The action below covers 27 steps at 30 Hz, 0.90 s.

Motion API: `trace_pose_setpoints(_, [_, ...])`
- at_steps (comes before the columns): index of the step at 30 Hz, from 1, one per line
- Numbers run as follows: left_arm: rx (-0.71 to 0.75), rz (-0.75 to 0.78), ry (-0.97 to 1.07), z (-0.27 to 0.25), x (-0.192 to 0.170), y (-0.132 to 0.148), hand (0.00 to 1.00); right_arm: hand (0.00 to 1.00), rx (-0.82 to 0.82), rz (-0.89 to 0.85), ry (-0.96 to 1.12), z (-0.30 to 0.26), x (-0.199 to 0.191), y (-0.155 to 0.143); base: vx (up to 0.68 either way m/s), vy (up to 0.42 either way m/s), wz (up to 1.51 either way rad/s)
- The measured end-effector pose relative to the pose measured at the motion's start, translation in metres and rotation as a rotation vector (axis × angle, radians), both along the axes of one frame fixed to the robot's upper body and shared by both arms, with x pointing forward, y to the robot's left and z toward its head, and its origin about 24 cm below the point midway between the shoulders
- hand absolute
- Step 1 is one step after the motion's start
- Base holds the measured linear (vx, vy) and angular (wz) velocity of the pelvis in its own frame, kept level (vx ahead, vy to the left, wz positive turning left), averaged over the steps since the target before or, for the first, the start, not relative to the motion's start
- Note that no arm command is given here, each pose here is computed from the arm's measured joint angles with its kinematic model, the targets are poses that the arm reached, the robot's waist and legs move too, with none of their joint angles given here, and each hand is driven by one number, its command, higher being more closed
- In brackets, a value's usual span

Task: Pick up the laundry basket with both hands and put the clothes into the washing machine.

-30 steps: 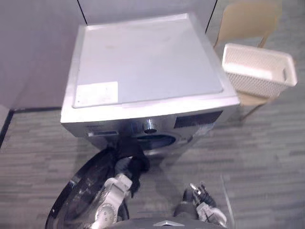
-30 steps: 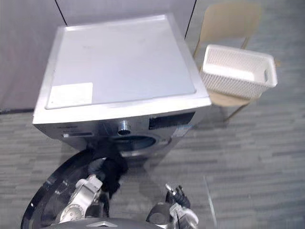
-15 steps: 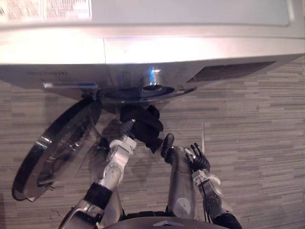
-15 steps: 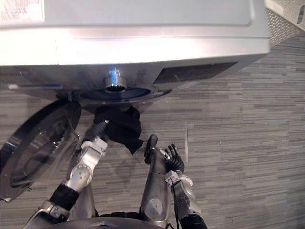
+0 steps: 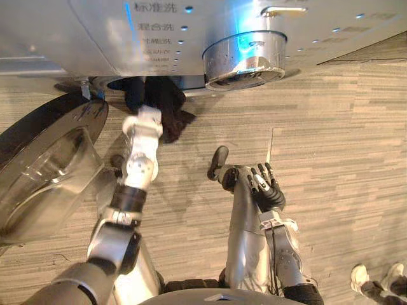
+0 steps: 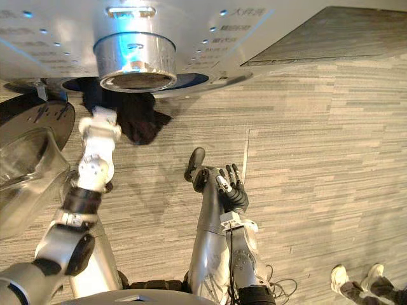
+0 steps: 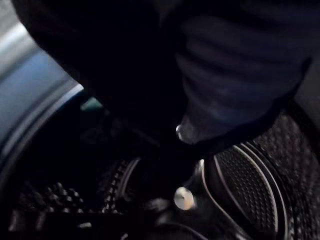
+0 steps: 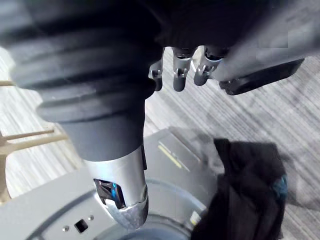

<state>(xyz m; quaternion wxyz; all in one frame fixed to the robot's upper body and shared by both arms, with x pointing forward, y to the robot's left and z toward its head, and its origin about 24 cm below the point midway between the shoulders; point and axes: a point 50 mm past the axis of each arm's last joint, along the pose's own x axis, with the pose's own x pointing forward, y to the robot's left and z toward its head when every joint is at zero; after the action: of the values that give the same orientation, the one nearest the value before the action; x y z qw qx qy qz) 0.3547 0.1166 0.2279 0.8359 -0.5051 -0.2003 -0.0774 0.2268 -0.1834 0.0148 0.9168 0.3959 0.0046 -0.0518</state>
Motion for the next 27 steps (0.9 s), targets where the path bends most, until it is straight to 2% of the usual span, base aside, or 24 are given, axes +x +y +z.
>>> trace_pose_setpoints(5, [-0.018,-0.007,-0.134,0.053,0.000,-0.003,1.00,0.00,0.021,-0.014,-0.006,-0.001,0.000,0.001,-0.01,0.037,-0.11])
trace_pose_setpoints(12, [0.056,-0.069,-0.136,0.083,0.011,-0.034,1.00,0.00,0.052,-0.028,0.001,-0.003,0.000,0.003,-0.01,0.034,-0.19])
trace_pose_setpoints(14, [0.065,-0.056,-0.113,0.085,0.017,-0.033,1.00,0.00,0.059,-0.023,0.019,-0.006,-0.001,0.005,-0.03,0.033,-0.32])
trace_pose_setpoints(16, [0.082,-0.033,-0.081,0.085,0.024,-0.029,1.00,0.00,0.072,-0.022,0.041,-0.011,-0.001,0.007,-0.05,0.035,-0.37])
trace_pose_setpoints(21, [0.136,0.096,-0.017,0.093,0.037,0.003,1.00,0.00,0.127,-0.071,0.061,-0.015,-0.003,0.001,-0.05,0.059,-0.71])
trace_pose_setpoints(22, [0.148,0.153,-0.006,0.097,0.039,0.020,1.00,0.00,0.126,-0.101,0.069,-0.017,-0.005,-0.006,-0.03,0.100,-0.83])
trace_pose_setpoints(24, [0.162,0.193,-0.011,0.101,0.037,0.031,1.00,0.00,0.126,-0.125,0.078,-0.019,-0.007,-0.013,-0.03,0.093,-0.70])
trace_pose_setpoints(25, [0.170,0.237,-0.025,0.106,0.035,0.042,1.00,0.00,0.127,-0.166,0.086,-0.021,-0.010,-0.022,-0.05,0.105,-0.60])
trace_pose_setpoints(27, [0.196,0.287,-0.056,0.110,0.033,0.048,1.00,0.00,0.123,-0.241,0.115,-0.028,-0.021,-0.039,-0.05,0.099,-0.37])
